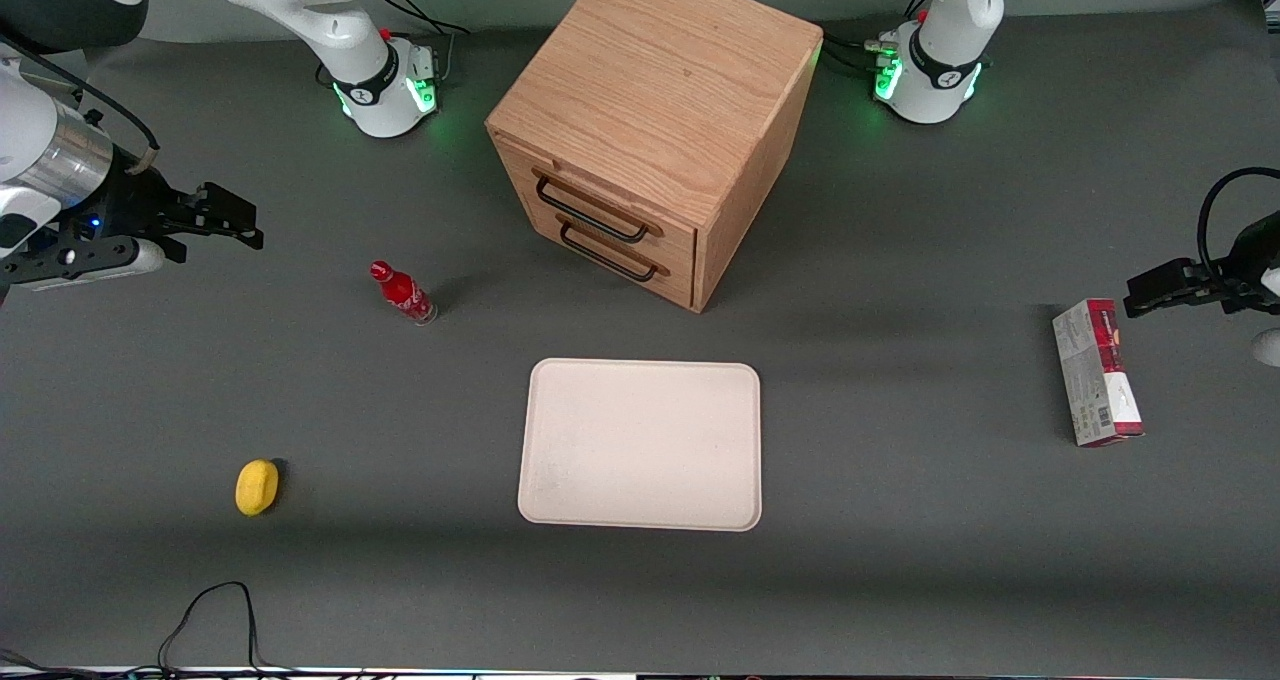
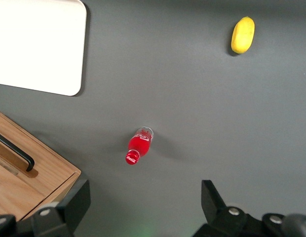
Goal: Open upper drawer
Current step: 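Move the right gripper toward the upper drawer's black handle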
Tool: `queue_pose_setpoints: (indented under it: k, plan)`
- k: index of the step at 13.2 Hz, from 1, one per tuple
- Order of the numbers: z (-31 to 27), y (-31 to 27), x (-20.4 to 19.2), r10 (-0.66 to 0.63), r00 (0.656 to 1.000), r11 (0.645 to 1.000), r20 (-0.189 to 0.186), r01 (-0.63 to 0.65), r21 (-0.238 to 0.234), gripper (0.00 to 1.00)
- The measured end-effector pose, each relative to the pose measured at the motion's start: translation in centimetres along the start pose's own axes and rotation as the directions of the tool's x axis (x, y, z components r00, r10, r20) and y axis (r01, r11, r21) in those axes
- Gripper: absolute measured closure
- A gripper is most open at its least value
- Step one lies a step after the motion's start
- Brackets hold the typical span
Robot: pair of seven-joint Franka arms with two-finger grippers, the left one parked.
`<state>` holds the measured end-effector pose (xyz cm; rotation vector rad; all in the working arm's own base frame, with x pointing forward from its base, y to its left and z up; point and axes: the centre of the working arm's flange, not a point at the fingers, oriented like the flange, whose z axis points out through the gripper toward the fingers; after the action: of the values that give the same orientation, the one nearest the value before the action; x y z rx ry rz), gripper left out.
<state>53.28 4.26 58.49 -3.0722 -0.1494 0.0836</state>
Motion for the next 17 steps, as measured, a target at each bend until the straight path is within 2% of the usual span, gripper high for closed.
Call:
queue_pose_setpoints:
  k: [3,7,11,14,17]
  plan:
    - [-0.4,0.3,-0.1,0.008,1.0,1.0,0.003,-0.008,0.007,0.0]
    - [-0.7,0.1,0.6,0.001,0.999,1.0,0.037,-0.002,0.011,0.0]
    - [0.2,-0.6,1.6,-0.01,0.999,1.0,0.05,0.01,0.011,0.0]
    - [0.3,-1.0,2.7,-0.02,1.0,1.0,0.024,0.02,0.011,0.0]
    - [-0.2,-4.8,4.5,-0.085,0.996,0.996,-0.001,0.085,0.009,0.0]
